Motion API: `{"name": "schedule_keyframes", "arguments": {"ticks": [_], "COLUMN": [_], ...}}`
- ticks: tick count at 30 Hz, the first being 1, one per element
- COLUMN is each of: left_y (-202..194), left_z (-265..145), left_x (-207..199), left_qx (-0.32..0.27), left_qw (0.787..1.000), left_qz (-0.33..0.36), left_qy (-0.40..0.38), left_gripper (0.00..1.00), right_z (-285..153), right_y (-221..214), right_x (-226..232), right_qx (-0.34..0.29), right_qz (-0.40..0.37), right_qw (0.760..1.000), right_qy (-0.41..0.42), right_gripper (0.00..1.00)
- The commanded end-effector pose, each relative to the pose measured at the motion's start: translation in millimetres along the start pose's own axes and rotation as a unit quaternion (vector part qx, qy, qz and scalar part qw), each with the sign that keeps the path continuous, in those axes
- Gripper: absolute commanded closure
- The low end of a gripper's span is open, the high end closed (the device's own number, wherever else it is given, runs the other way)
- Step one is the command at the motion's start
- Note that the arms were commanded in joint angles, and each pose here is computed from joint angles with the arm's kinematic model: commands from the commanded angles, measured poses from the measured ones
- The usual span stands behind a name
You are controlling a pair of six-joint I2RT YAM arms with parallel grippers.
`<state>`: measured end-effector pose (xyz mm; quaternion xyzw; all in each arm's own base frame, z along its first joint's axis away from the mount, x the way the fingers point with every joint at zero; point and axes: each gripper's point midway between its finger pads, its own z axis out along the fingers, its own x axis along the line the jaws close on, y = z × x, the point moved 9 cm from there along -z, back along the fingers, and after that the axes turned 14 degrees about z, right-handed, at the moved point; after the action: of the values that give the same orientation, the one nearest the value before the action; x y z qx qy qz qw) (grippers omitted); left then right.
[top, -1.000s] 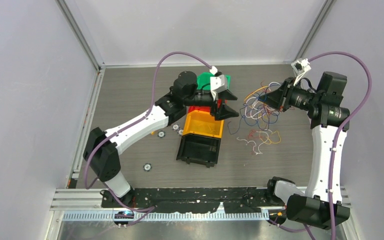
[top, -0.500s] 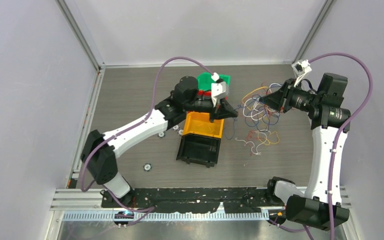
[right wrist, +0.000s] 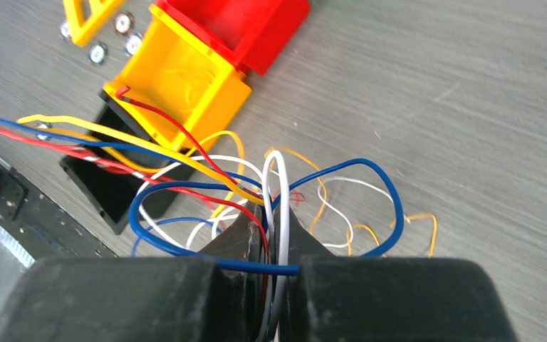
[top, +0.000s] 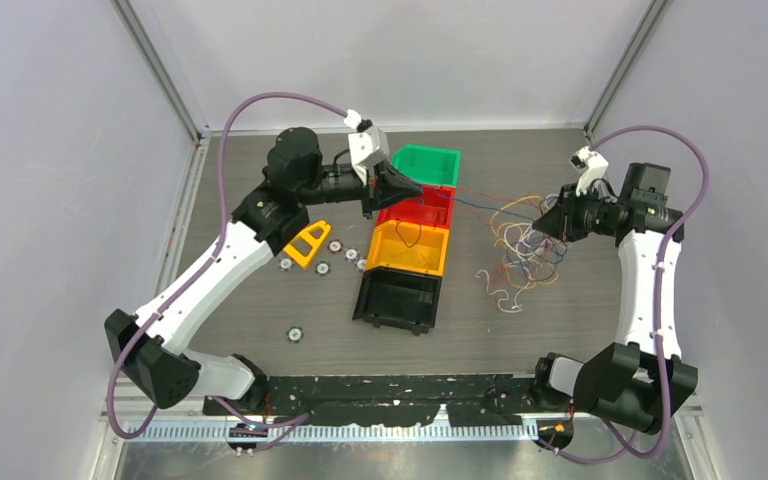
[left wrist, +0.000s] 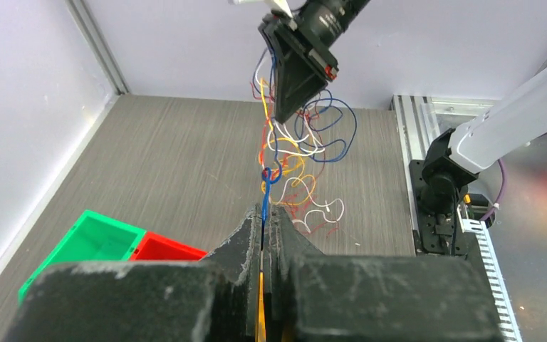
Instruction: Untangle the cables
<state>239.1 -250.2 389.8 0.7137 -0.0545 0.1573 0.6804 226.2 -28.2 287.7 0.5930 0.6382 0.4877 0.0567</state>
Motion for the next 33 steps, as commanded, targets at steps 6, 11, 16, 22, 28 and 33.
{"name": "schedule_keyframes", "arguments": {"ticks": [6,11,16,22,28,33], "left_y": [88.4,115.8,149.6,153.8,129.0,65.1], "left_z": [-49.1,-61.8,-73.5,-72.9,-65.9,-47.3], "left_x": [21.5,26.1,30.1,31.2,33.1,18.6], "left_qx": [-0.059,-0.077,-0.11,-0.12,-0.081,-0.012], "left_qw": [0.993,0.986,0.977,0.977,0.984,0.997], "left_qz": [0.068,0.093,0.107,0.089,0.079,0.046], "left_qy": [0.081,0.114,0.149,0.155,0.139,0.061], "left_gripper": [1.0,1.0,1.0,1.0,1.0,0.54], "right_z": [2.1,5.8,9.4,13.6,13.1,2.2], "right_y": [-21.9,-33.3,-43.8,-47.7,-51.2,-35.4], "right_x": [-67.3,-86.1,-100.8,-99.2,-90.6,-54.2], "right_qx": [0.055,0.081,0.105,0.116,0.13,0.09], "right_qz": [-0.029,-0.018,-0.01,0.001,-0.006,0.003], "right_qw": [0.988,0.985,0.982,0.987,0.989,0.996], "right_qy": [-0.142,-0.149,-0.155,-0.115,-0.069,0.017], "right_gripper": [0.91,0.91,0.86,0.77,0.92,0.95]}}
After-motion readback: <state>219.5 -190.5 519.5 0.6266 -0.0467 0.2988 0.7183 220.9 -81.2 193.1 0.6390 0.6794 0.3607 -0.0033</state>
